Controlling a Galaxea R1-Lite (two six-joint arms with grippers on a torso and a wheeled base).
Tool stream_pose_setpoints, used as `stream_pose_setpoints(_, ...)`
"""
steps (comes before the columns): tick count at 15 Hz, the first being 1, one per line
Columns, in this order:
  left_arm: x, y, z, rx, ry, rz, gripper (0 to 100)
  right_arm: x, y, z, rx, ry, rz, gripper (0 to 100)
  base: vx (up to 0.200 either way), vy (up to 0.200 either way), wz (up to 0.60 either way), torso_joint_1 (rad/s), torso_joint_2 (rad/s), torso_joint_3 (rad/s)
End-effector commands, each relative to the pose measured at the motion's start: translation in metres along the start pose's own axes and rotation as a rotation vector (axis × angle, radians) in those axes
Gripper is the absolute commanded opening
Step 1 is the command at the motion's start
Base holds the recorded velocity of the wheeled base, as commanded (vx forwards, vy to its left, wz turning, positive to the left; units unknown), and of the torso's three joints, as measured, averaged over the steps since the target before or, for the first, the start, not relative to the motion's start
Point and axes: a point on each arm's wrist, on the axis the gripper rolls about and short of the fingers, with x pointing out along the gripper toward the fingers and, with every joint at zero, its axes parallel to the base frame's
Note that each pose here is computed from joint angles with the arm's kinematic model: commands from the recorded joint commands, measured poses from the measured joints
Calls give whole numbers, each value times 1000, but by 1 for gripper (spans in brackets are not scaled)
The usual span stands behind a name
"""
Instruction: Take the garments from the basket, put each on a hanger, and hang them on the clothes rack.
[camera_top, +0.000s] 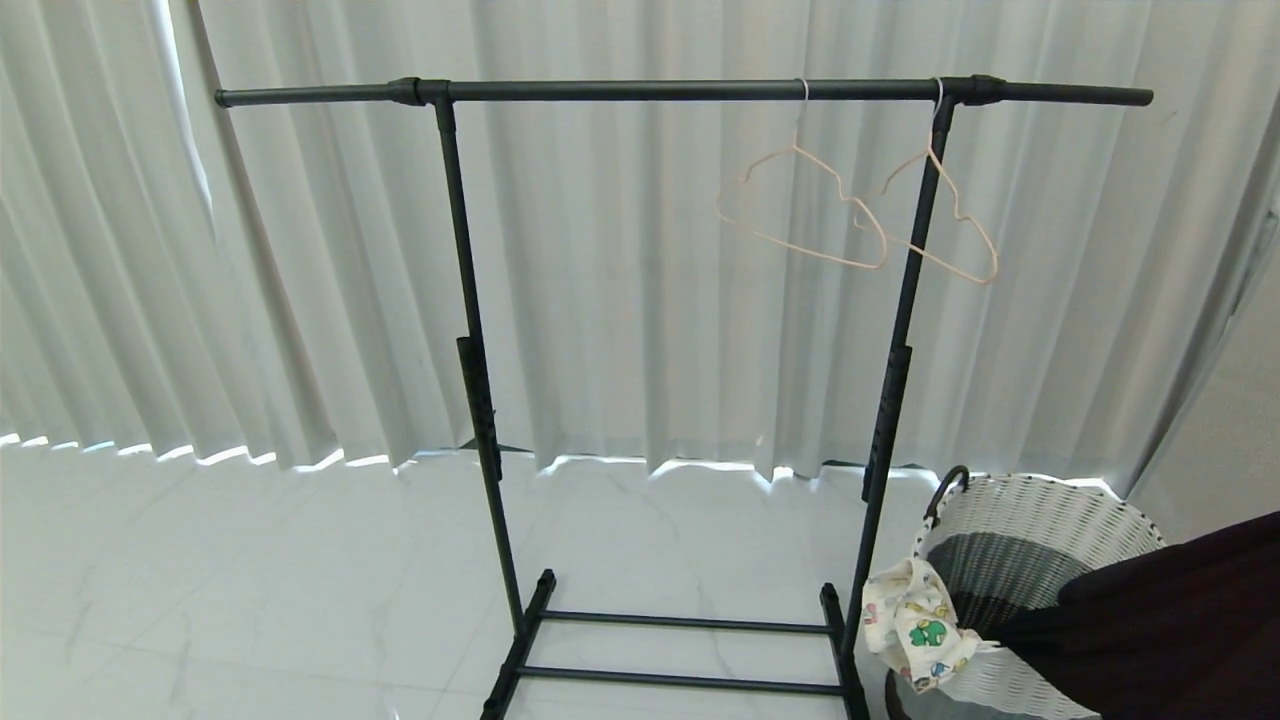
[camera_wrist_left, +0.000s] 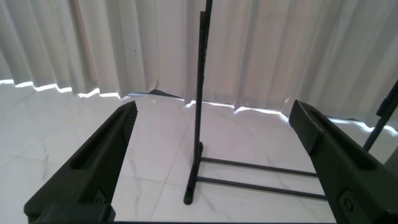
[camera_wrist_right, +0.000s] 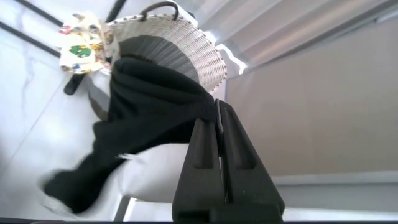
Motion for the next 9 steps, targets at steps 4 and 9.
stream_pose_setpoints(4,0,0,0,20,1,1,100,12,10,10,-53,-26,109,0,0,0,0,0,0,0)
stream_pose_setpoints(9,0,0,0,11,-1,-4,100,30,37,32,-96,-59,308,0,0,0,0,0,0,0)
